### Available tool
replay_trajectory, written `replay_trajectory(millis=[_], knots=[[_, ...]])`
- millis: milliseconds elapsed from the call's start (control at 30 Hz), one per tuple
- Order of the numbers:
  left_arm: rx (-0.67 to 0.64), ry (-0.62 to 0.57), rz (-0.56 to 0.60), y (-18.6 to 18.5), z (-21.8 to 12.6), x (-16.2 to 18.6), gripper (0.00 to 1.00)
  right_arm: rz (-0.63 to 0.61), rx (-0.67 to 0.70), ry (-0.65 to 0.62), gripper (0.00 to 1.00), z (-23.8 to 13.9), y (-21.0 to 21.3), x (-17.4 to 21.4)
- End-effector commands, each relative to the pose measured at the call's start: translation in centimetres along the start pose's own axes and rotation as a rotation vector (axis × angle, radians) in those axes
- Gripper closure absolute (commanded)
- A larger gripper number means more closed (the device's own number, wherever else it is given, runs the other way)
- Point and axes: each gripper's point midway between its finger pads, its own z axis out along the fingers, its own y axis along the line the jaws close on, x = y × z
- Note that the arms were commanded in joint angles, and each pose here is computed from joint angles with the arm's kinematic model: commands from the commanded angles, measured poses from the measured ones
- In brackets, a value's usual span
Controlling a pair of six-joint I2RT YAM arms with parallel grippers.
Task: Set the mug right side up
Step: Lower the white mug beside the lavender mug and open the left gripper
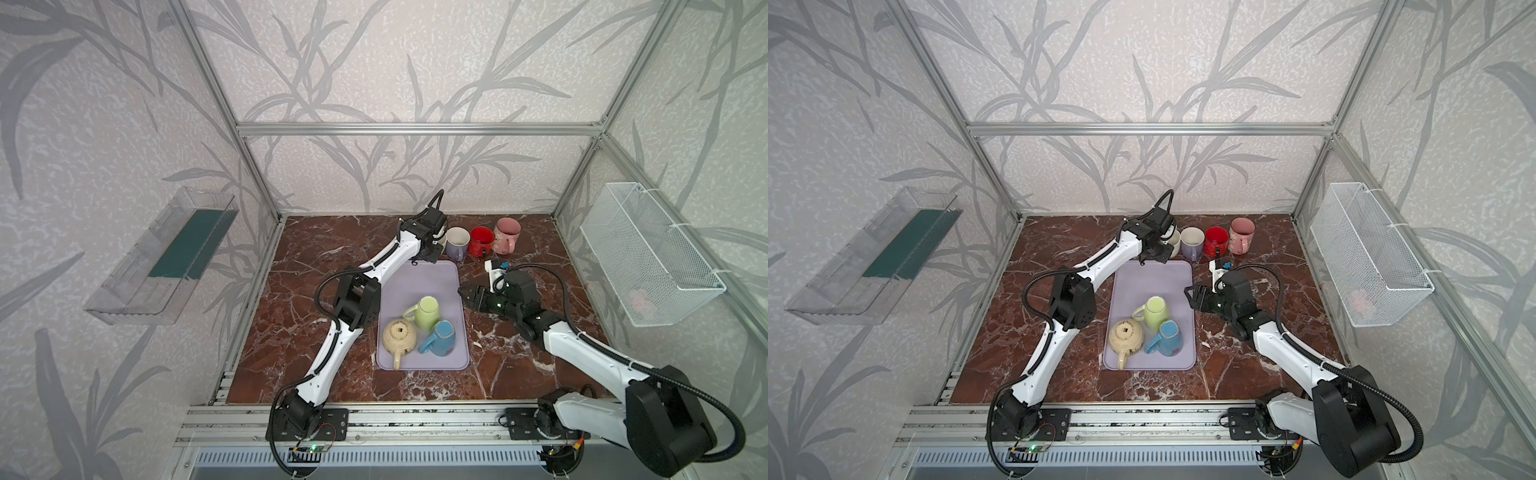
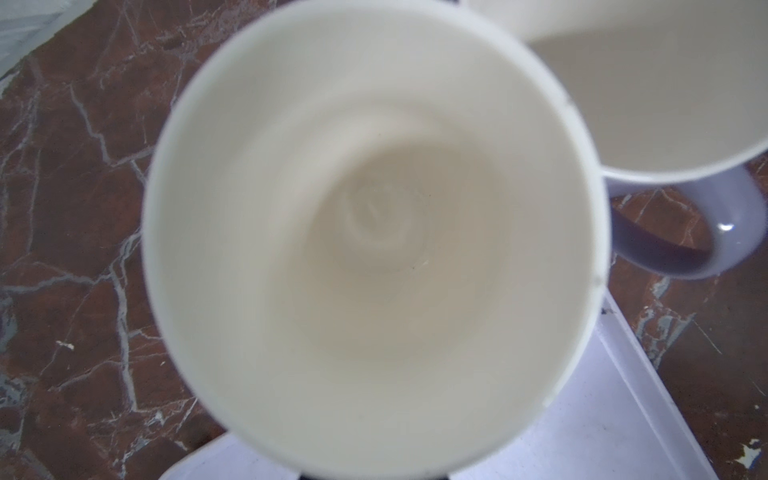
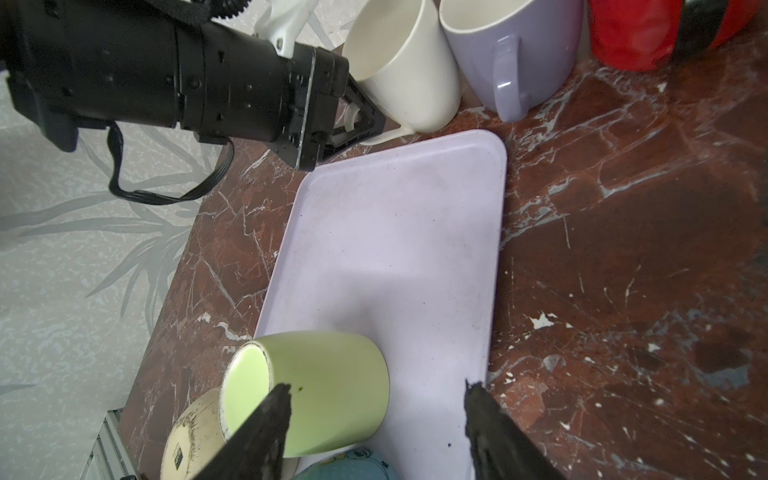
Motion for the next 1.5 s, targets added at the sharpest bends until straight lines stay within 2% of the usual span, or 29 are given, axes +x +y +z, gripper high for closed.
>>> replay_trajectory(millis=[0, 133, 300, 500, 800, 1033, 1233, 1367, 1467], knots=[[-0.009, -0.045, 0.031, -0.1, -1.0, -1.5, 1.00, -0.017, -0.009, -0.017, 0.34, 0.0, 0.2, -0.1], [-0.019, -0.038, 0.033, 0.0, -1.0, -1.3, 1.00, -0.015, -0.012, -0.016, 0.34, 0.0, 0.2, -0.1], [-0.025, -0.031, 0.029, 0.1, -1.0, -1.2, 0.89, -0.016, -0.012, -0.019, 0.34, -0.1, 0.3, -0.1], [-0.032, -0.035, 0.027, 0.2, -1.3, -1.3, 0.68, -0.018, -0.012, -0.017, 0.34, -0.1, 0.3, -0.1], [-0.037, -0.046, 0.022, 0.3, -2.3, -1.6, 0.58, -0.024, -0.012, -0.017, 0.34, -0.1, 0.4, -0.1], [-0.049, -0.103, 0.009, 0.8, -5.6, -2.7, 0.46, -0.070, -0.020, 0.020, 0.34, -0.3, 1.5, 0.2], [-0.078, -0.173, -0.029, 1.7, -9.6, -3.5, 0.39, -0.157, -0.029, 0.105, 0.33, -0.1, 3.8, 0.8], [-0.098, -0.190, -0.056, 2.3, -12.2, -2.8, 0.33, -0.227, -0.032, 0.160, 0.33, -0.2, 5.7, 1.5], [-0.089, -0.199, -0.096, 2.5, -13.7, -1.5, 0.31, -0.270, -0.024, 0.202, 0.33, -0.3, 6.6, 2.3]])
